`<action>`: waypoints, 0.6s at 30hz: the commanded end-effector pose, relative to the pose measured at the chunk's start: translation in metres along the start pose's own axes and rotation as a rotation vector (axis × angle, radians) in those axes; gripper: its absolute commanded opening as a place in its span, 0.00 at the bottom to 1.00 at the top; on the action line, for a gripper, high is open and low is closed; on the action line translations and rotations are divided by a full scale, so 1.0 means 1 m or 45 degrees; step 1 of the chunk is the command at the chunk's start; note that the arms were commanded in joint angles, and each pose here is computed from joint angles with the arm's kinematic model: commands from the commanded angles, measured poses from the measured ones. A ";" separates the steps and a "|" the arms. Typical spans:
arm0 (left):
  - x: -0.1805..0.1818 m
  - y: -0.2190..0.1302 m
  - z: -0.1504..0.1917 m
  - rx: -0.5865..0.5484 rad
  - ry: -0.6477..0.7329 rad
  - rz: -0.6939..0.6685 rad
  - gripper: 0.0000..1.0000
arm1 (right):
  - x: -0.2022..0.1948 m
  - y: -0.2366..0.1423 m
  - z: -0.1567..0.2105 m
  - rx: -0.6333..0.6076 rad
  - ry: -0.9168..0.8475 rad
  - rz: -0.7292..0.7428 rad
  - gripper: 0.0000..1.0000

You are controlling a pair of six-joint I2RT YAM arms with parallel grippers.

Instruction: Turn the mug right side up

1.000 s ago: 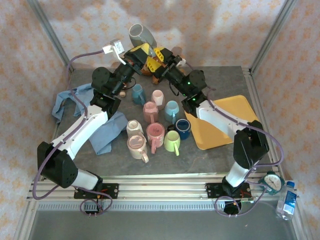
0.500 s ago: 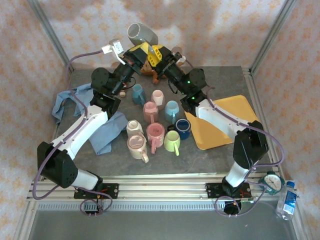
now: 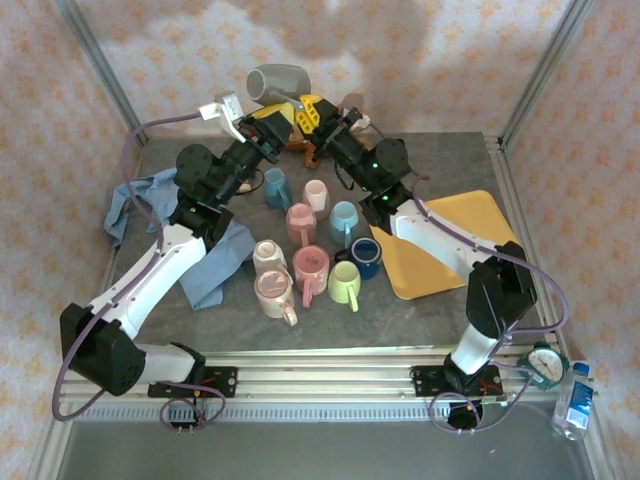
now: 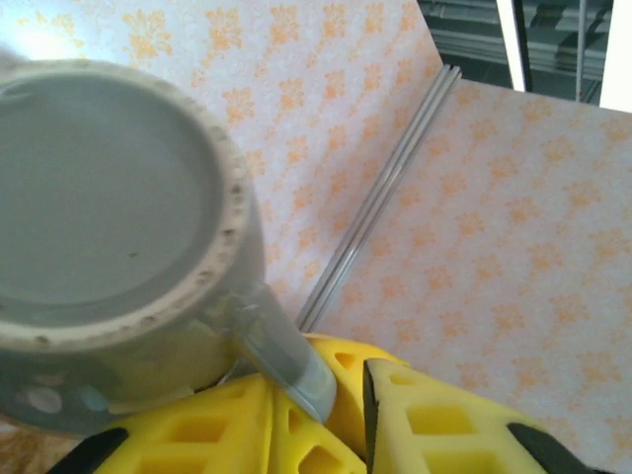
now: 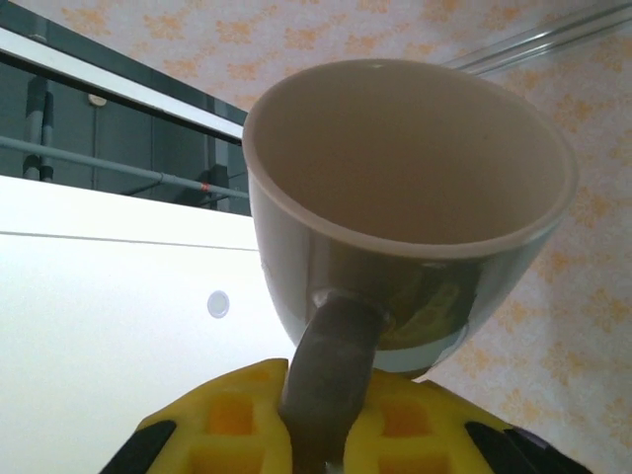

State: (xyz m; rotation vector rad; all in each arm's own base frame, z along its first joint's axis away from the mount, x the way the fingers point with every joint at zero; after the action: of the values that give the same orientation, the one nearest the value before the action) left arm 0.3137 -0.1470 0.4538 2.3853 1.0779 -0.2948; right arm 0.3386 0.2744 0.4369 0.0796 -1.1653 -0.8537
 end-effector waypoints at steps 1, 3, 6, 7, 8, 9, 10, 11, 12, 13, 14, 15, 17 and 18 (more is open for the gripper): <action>-0.014 -0.012 -0.012 -0.013 0.033 0.038 0.41 | 0.036 -0.011 0.010 -0.020 -0.143 -0.159 0.00; -0.013 -0.013 -0.010 0.009 0.024 0.022 0.45 | 0.039 -0.014 0.009 -0.036 -0.221 -0.175 0.00; -0.011 -0.016 -0.005 0.048 0.009 0.003 0.52 | 0.044 -0.015 0.008 -0.037 -0.357 -0.151 0.00; -0.011 -0.017 -0.005 0.058 0.004 -0.002 0.54 | 0.045 -0.016 0.008 -0.037 -0.418 -0.128 0.00; -0.012 -0.018 -0.004 0.074 0.002 -0.002 0.56 | 0.046 -0.017 0.008 -0.039 -0.481 -0.103 0.00; -0.012 -0.019 -0.005 0.091 0.004 -0.004 0.57 | 0.047 -0.018 0.007 -0.052 -0.544 -0.054 0.00; -0.013 -0.020 -0.005 0.114 0.002 -0.010 0.58 | 0.047 -0.021 0.007 -0.063 -0.619 -0.009 0.00; -0.013 -0.021 -0.005 0.135 0.005 -0.014 0.58 | 0.047 -0.023 0.008 -0.071 -0.696 0.029 0.00; -0.013 -0.023 -0.005 0.161 0.004 -0.022 0.59 | 0.047 -0.025 0.009 -0.078 -0.791 0.082 0.00; -0.014 -0.024 -0.006 0.185 0.030 -0.029 0.59 | 0.047 -0.027 0.009 -0.083 -0.884 0.136 0.00; -0.014 -0.026 -0.006 0.206 0.042 -0.042 0.60 | 0.049 -0.029 0.012 -0.082 -0.967 0.165 0.00; -0.013 -0.028 -0.006 0.234 0.047 -0.063 0.61 | 0.049 -0.031 0.013 -0.078 -1.060 0.204 0.00; -0.009 -0.031 -0.005 0.283 0.055 -0.116 0.62 | 0.049 -0.038 0.014 -0.088 -1.204 0.272 0.00; -0.008 -0.033 -0.004 0.315 0.062 -0.147 0.63 | 0.049 -0.041 0.015 -0.091 -1.277 0.308 0.00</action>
State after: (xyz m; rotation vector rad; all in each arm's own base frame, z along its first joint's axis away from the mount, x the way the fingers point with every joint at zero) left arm 0.2939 -0.1394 0.4397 2.5154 1.2071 -0.4531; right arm 0.3336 0.2355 0.4281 -0.5105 -1.7118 -0.7268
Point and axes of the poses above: each hand's point on the last joint's axis, 136 mm out from that joint toward the fingers, its own y axis out along the fingers, its own x axis along the line the jaws close on, z = x × y, the point moved 9 cm from there along -y, back along the fingers, and after that the axes turned 7 degrees about y, right-handed, at the moved point
